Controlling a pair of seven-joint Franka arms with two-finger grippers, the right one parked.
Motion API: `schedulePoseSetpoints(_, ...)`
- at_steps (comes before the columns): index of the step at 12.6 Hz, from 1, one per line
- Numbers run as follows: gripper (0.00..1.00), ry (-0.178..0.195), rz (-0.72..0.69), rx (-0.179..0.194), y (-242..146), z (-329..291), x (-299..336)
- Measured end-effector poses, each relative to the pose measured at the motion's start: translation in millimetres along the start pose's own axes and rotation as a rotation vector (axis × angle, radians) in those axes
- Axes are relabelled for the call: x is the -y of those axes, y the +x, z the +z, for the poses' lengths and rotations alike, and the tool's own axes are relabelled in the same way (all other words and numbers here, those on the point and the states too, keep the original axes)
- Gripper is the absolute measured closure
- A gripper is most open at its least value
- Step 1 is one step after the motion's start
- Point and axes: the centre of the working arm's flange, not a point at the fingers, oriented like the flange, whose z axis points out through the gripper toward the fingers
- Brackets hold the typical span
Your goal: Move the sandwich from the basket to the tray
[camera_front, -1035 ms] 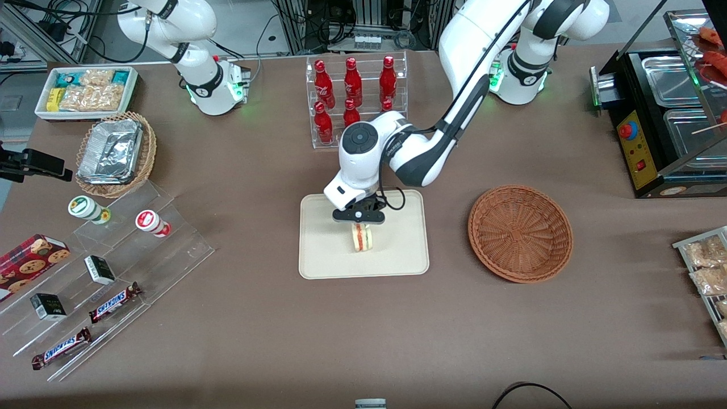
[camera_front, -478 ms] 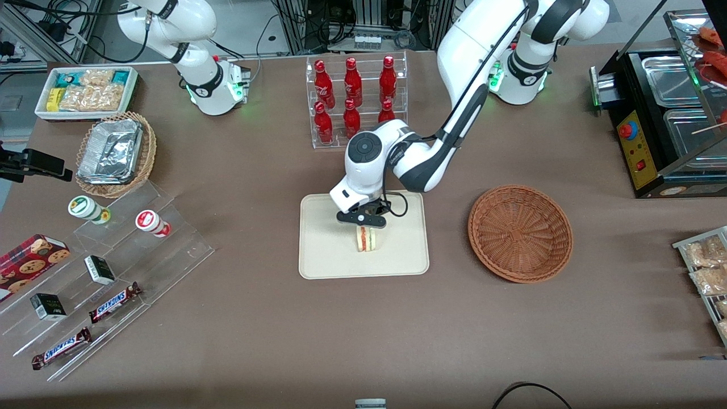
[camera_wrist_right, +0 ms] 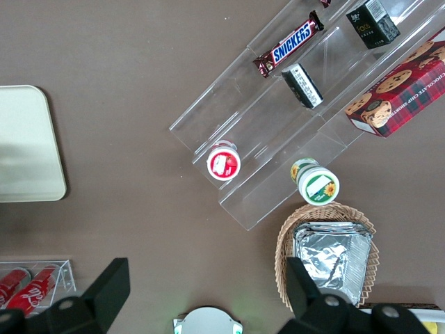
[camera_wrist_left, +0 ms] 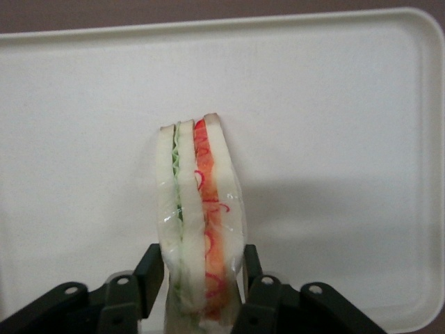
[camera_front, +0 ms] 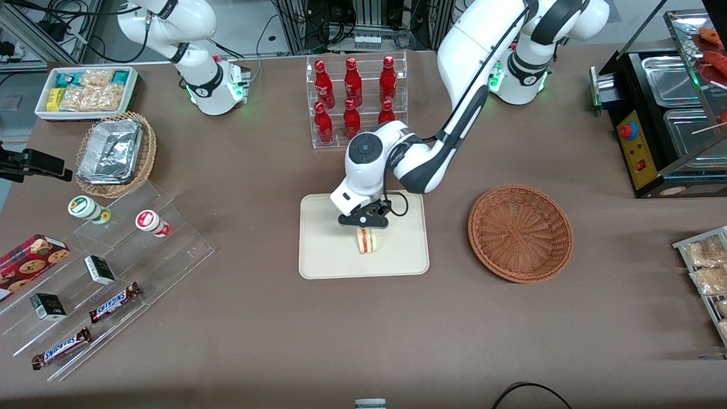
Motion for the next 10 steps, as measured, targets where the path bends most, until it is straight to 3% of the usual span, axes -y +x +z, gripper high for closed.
schedulePoseSetpoints(2,0.19,0.0,-0.052,-0.013,4,-38,-1)
schedulePoseSetpoints(4,0.0,0.03,-0.079,-0.01,5,-81,5)
schedulePoseSetpoints(8,0.0,0.065,-0.209,-0.008,35,-159,55)
schedulePoseSetpoints(10,0.0,0.106,-0.271,0.008,58,-190,102)
